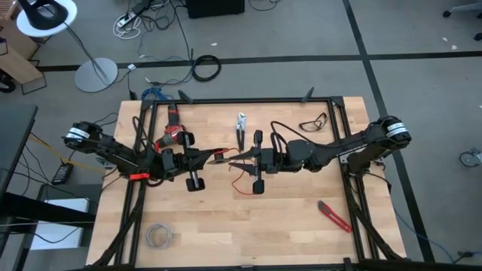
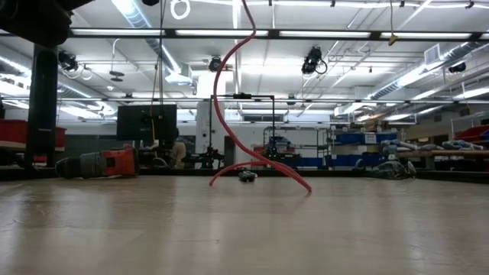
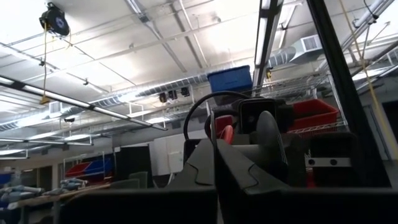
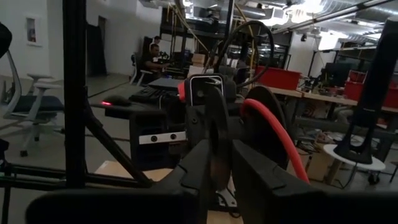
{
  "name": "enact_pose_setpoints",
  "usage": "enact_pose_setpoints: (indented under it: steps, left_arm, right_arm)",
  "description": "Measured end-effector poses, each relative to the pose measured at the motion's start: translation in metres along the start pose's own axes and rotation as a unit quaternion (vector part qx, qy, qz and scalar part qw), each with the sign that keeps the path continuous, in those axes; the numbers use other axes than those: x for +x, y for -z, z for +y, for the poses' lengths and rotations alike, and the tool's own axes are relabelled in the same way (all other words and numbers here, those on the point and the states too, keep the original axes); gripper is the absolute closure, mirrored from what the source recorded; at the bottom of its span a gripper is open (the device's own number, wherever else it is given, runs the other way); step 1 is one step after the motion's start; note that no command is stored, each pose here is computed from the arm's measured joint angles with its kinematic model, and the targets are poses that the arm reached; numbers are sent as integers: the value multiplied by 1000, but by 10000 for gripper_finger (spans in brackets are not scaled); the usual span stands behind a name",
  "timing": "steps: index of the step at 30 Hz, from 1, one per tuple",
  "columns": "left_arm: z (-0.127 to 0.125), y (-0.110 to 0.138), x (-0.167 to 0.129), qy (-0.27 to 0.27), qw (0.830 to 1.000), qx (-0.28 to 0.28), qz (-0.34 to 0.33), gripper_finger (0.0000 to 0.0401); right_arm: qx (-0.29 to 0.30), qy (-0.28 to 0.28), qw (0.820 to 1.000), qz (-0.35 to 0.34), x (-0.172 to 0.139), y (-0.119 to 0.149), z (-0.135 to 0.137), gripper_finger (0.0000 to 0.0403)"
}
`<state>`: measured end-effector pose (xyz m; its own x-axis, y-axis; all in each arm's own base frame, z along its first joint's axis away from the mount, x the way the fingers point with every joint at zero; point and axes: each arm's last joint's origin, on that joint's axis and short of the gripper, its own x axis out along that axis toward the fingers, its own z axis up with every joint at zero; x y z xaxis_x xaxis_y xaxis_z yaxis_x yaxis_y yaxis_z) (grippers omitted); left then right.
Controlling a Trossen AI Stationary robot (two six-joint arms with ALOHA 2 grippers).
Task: Coil cords
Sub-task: Coil the red wire onto the black spool
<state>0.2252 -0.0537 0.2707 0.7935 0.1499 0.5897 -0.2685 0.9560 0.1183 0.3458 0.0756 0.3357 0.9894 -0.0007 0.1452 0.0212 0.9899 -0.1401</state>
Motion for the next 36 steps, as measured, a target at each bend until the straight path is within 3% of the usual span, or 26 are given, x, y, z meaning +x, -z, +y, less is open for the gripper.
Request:
enact_pose_setpoints:
  steps: [5,10,21,26,36]
  left_arm:
    - [1,1,0,-1,1000,3,5,401]
    - [1,3,0,-12,1000,4,16,401]
    - [0,7,0,-16,999,16,43,391]
    - [-2,9,0,-16,998,21,60,344]
    - [-6,14,-3,-20,995,21,92,196]
  right_arm:
    - [-1,-1,1000,5,0,1,0,353]
    - [-4,1,1000,8,0,1,0,395]
    - [-33,1,999,11,0,2,1,401]
    - [-49,-3,999,22,-1,4,3,402]
    - [-77,-8,996,47,-2,8,7,402]
